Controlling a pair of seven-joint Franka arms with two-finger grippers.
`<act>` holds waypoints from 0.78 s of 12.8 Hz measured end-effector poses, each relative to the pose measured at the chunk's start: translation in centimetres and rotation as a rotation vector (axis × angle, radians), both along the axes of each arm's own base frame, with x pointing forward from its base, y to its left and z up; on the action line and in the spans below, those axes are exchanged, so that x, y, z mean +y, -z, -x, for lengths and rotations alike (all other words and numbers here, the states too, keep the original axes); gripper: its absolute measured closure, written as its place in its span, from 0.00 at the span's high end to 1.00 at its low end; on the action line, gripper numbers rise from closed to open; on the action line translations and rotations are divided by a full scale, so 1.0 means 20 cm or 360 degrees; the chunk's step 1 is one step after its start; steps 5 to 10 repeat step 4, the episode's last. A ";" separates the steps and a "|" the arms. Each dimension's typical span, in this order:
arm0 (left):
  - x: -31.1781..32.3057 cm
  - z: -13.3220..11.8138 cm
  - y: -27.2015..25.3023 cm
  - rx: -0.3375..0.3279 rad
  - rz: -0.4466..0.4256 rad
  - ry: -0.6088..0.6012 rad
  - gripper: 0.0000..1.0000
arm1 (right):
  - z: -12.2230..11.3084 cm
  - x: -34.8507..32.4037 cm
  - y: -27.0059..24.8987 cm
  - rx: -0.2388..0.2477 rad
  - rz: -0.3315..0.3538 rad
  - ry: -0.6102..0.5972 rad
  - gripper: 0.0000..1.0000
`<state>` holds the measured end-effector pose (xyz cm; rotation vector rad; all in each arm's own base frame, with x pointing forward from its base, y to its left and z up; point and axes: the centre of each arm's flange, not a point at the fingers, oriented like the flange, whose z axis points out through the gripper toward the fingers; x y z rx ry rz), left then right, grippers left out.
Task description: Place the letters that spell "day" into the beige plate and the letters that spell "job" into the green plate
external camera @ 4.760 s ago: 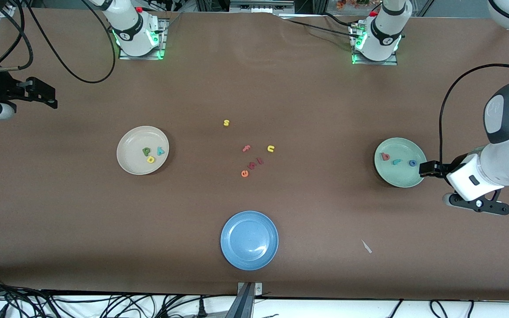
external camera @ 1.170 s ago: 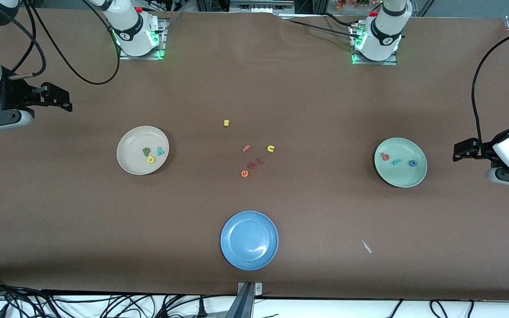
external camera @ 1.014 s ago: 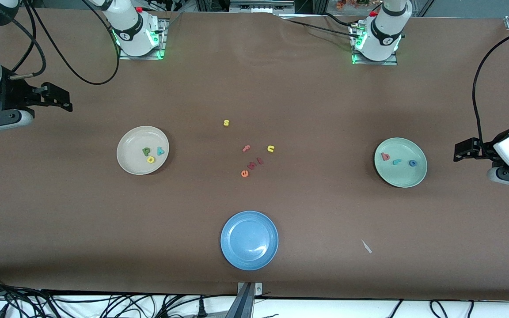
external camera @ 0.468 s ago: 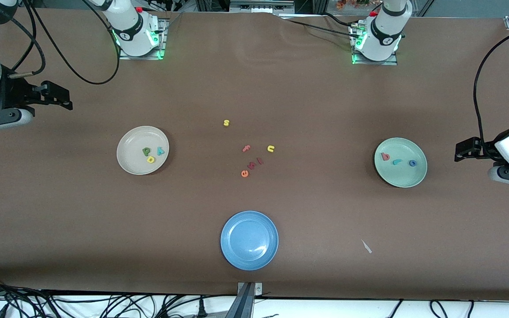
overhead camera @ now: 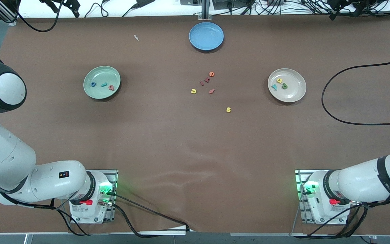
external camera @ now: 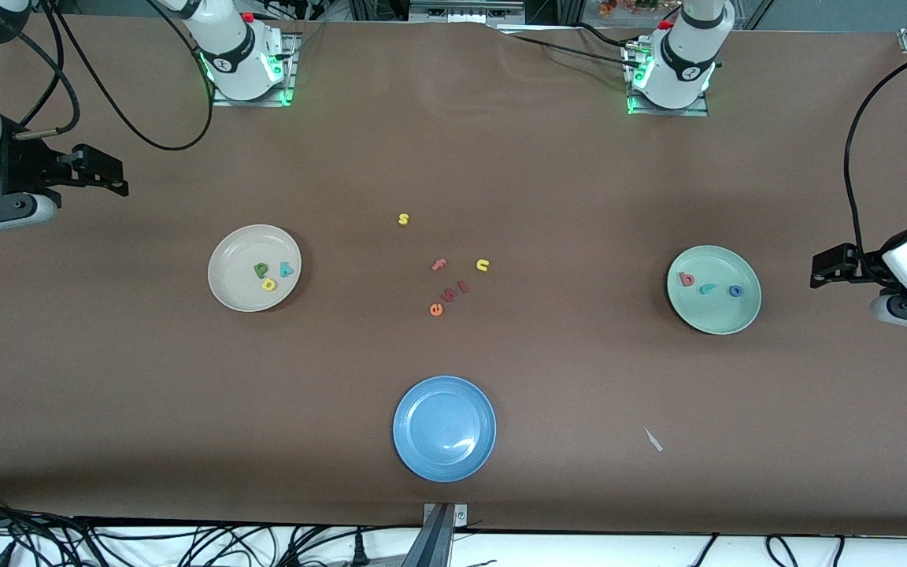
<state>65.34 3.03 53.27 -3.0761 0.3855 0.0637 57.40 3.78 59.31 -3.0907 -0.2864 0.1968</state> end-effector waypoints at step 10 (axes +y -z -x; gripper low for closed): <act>-0.01 0.01 -0.03 -0.0014 -0.0003 0.0004 1.00 | 0.00 0.00 0.00 -0.0001 0.0007 0.0000 1.00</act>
